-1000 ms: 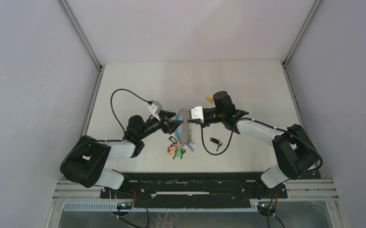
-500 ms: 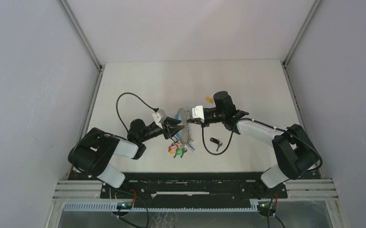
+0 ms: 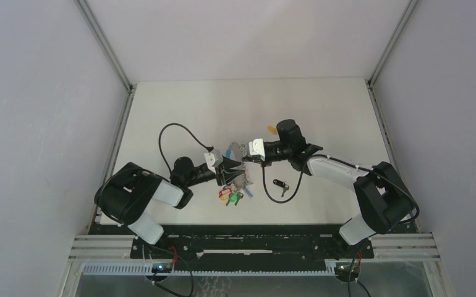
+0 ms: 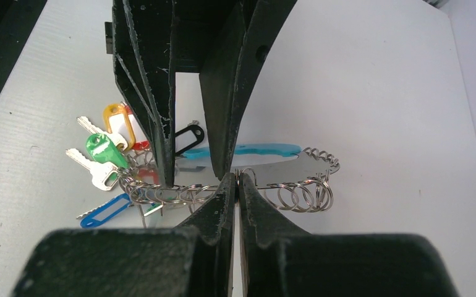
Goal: Put the keys on the keyring
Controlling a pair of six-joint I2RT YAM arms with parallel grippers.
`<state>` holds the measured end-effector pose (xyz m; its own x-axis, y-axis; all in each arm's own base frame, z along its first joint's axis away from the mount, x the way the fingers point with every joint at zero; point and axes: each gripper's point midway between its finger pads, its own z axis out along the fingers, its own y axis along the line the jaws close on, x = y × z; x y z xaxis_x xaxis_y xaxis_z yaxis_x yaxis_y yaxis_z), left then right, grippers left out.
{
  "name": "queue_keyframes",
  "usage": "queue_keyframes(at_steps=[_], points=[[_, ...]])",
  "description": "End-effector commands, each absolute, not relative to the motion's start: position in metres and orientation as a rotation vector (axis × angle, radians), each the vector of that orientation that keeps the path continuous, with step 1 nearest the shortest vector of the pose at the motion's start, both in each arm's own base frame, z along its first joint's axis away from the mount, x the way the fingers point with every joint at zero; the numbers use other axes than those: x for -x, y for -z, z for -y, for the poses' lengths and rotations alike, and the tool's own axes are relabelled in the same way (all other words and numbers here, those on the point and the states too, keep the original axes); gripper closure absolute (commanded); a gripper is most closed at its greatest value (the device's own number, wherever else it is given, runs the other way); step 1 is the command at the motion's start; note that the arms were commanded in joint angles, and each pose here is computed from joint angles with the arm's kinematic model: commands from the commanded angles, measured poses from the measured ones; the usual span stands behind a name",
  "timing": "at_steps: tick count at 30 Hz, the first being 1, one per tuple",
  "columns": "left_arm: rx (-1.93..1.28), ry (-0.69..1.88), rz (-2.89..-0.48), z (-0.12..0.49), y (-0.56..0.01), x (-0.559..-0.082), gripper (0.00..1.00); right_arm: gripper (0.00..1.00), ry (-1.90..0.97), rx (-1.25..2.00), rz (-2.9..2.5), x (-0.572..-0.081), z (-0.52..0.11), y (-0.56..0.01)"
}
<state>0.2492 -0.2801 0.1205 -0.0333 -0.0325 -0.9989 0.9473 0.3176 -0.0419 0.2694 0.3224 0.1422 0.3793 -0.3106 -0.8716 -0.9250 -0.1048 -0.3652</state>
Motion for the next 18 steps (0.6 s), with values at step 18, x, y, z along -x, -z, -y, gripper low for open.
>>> queue_keyframes(at_steps=[18], points=[[-0.932,0.906,-1.204,0.282,-0.153,-0.270,0.59,1.00,-0.786,1.639,-1.011,-0.258,-0.328,-0.166]])
